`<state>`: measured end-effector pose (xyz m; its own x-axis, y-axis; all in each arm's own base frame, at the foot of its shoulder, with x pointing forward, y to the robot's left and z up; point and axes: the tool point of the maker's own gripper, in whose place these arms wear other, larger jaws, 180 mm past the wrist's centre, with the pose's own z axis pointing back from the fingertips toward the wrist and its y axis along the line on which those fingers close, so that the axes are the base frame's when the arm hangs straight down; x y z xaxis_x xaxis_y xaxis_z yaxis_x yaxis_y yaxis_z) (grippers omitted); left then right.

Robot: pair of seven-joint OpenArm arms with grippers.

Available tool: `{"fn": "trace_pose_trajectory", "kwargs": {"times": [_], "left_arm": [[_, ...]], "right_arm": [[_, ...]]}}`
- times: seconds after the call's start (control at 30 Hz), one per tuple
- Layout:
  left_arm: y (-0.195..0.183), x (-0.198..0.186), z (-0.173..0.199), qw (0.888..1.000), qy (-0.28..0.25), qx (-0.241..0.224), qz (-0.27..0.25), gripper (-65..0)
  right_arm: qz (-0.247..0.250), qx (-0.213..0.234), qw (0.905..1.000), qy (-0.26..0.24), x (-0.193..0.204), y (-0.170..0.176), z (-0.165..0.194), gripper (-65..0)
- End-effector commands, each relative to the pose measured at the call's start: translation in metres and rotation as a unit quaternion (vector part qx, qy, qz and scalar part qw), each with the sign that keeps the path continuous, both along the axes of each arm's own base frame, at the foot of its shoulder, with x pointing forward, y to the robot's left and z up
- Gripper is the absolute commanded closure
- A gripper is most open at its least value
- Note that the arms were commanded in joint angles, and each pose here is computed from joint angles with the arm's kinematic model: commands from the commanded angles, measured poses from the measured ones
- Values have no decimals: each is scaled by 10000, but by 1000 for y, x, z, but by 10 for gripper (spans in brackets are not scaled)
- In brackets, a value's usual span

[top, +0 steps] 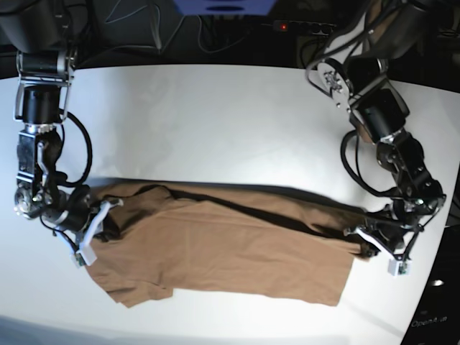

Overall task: Fold the T-shirt properly
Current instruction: 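Carry the lifted edge across the shirt toward the opposite side seam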

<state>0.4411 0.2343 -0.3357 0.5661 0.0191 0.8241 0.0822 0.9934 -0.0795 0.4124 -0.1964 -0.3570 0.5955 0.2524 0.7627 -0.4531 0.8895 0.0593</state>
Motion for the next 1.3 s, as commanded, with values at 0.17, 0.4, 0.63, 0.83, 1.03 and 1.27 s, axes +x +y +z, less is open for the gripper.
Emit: {"fn": "trace_pose_trajectory", "kwargs": {"times": [0.17, 0.4, 0.63, 0.83, 1.03, 1.27], "left_arm": [[0, 18, 23, 9989, -455, -90, 7, -31], [-2, 26, 30, 9985, -543, -122, -8, -31], [7, 32, 35, 9985, -544, -95, 13, -31], [12, 38, 36, 9986, -518, -143, 5, -31], [12, 42, 41, 9983, -563, -122, 3, -31], [12, 44, 46, 9975, -692, -133, 15, -31]], "right_arm": [[-5, -311, 9980, -551, 25, -10, 32, -6], [-76, -372, 9975, -596, 30, -22, 38, -6], [-256, -145, 9979, -584, 40, -32, 32, -6], [-174, -108, 9974, -691, 43, -25, 35, -7], [-169, -109, 9967, -788, 49, -25, 44, -7], [-65, -444, 9961, -765, 55, -18, 41, -6]]}}
